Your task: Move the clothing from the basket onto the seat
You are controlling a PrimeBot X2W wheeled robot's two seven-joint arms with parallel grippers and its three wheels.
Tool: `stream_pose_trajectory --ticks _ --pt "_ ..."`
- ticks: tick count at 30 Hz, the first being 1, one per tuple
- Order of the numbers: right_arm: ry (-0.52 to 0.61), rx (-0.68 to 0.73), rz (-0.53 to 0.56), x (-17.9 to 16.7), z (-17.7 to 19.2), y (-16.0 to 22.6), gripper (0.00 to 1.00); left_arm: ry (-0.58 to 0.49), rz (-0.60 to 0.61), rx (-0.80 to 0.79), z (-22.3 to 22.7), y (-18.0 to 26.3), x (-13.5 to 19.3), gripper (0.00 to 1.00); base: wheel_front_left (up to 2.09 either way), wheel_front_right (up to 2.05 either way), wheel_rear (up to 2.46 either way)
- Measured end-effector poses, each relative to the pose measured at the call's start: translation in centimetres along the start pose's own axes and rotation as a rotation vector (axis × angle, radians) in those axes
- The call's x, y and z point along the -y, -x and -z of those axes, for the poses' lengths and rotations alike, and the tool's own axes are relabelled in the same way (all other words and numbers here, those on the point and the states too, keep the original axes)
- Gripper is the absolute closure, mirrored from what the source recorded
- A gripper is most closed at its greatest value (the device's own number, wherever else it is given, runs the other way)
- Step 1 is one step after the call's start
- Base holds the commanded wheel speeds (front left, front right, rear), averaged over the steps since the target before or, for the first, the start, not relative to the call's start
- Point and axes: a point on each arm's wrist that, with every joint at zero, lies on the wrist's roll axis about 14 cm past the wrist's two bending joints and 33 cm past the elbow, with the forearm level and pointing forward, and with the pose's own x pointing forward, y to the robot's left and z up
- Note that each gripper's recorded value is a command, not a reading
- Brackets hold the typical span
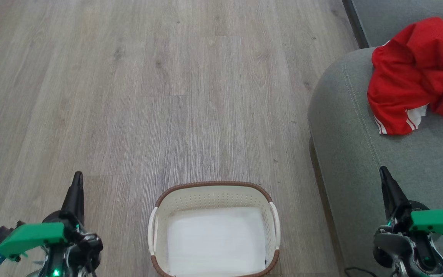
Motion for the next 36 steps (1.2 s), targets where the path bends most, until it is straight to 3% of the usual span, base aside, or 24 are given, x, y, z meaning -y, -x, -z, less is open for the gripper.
stream_pose_trajectory --ticks 36 --pt "0.0 0.0 0.0 0.0 -0.01 0.0 1.0 0.003 0.0 0.0 0.05 0.0 0.0 1.0 0.0 0.0 0.0"
